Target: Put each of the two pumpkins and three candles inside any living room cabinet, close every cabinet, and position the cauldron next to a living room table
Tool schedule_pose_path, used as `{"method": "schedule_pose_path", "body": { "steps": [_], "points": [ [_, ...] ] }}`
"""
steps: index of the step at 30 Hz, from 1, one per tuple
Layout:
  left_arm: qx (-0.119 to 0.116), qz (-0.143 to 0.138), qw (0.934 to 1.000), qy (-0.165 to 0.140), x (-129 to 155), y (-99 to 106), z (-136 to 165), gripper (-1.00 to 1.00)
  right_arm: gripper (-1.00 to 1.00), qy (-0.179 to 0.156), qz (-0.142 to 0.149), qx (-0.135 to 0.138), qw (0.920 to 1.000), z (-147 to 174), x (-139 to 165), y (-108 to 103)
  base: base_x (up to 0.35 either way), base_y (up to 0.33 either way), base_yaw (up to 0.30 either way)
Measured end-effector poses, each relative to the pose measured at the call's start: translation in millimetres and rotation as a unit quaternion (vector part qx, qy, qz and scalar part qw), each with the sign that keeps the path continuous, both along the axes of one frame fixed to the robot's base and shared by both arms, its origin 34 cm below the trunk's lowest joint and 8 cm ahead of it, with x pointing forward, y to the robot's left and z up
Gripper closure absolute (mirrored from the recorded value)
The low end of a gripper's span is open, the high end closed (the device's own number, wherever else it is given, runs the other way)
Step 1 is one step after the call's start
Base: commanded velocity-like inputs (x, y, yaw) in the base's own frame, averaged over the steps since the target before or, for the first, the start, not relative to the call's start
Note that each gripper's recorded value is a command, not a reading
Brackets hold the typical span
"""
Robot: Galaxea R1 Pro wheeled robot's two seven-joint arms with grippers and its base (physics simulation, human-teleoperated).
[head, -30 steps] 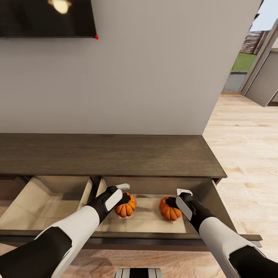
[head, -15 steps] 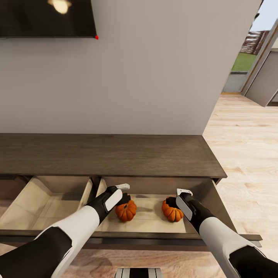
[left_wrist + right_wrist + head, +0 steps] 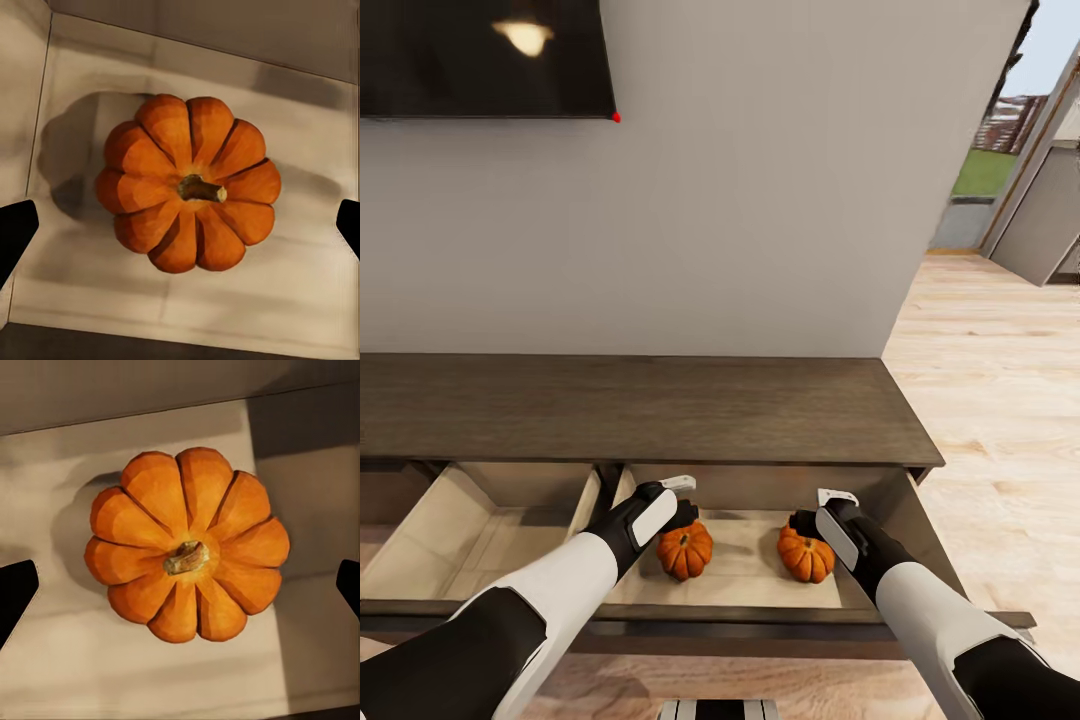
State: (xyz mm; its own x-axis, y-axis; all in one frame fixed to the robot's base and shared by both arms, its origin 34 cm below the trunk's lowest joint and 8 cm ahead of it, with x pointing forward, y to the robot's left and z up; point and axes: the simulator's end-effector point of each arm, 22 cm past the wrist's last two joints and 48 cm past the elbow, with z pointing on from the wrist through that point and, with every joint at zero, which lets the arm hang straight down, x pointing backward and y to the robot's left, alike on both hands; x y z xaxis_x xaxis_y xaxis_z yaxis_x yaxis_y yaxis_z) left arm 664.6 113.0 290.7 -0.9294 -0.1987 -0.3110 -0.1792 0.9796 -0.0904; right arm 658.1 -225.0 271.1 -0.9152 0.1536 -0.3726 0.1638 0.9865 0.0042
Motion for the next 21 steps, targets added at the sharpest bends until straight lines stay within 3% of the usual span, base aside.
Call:
{"method": "schedule_pose_path", "body": {
  "steps": [6,13,21],
  "points": [
    [0.000,0.000,0.9999,-0.012,5,0,15,-1.00,-1.00,-0.003,0.005,0.002,1.0000,14,3,2,-0.220,0.000,0.000],
    [-0.016,-0.004,0.9983,-0.055,29,-12,53,-1.00,-1.00,-0.051,0.011,0.010,0.9986,54,30,13,-0.245,0.000,0.000],
    [-0.035,-0.013,0.9926,-0.115,57,-29,107,-1.00,-1.00,-0.133,0.008,0.002,0.9911,124,67,20,-0.057,0.000,0.000]
  ]
}}
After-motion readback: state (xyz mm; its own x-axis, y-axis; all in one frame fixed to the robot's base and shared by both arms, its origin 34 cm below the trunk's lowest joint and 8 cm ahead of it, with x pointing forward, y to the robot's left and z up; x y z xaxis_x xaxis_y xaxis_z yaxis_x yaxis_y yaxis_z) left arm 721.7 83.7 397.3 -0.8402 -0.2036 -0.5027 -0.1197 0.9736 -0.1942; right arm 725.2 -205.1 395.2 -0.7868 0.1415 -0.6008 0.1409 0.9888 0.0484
